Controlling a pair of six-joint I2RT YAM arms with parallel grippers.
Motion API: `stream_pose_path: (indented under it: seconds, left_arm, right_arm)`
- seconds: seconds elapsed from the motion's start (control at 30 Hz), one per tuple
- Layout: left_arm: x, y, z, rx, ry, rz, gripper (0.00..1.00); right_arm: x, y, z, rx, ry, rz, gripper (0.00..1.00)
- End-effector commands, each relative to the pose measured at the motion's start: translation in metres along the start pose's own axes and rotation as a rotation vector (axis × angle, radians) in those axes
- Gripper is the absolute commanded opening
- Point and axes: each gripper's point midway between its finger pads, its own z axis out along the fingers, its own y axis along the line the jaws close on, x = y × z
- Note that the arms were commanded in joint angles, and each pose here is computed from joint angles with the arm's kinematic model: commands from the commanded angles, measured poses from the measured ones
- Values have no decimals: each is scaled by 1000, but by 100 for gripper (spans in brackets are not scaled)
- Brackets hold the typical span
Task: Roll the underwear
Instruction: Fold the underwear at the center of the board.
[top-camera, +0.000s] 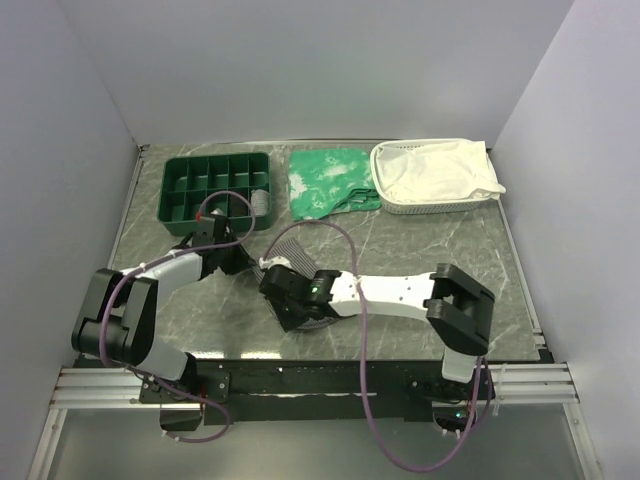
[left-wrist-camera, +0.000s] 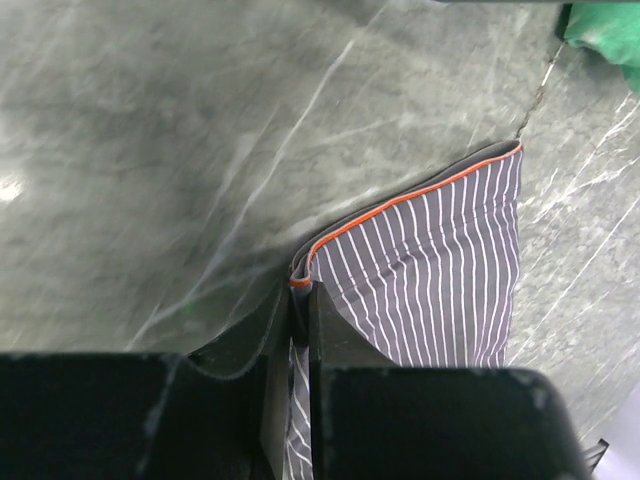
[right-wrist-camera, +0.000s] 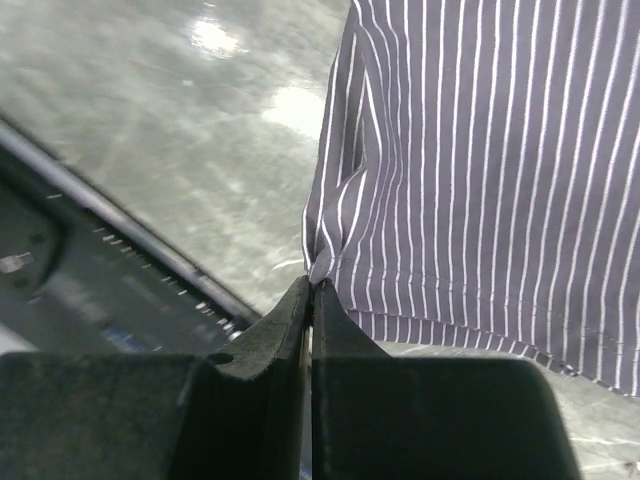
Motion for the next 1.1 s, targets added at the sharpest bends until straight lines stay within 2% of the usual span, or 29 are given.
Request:
stream_pose_path:
  seconds: [0.0, 0.47, 0.67, 0.87, 1.07]
  left_arm:
    - [-2, 4, -14, -27, -19, 13, 1]
    - [-34, -5, -29, -126, -65, 47, 1]
    - [-36, -12, -23, -117, -38, 54, 1]
    - [-37, -21, -26, -85, -26, 65, 1]
    - [-44, -36, -29, -70, -29, 84, 1]
  right_arm:
    - [-17, 20, -22, -165, -62, 57, 2]
    - [-6, 30, -52, -385, -90, 68, 0]
    - [6, 22, -49, -378, -80, 78, 0]
    - [1, 18, -49, -359, -105, 88, 0]
    - [-4, 4, -50, -377, -139, 163, 0]
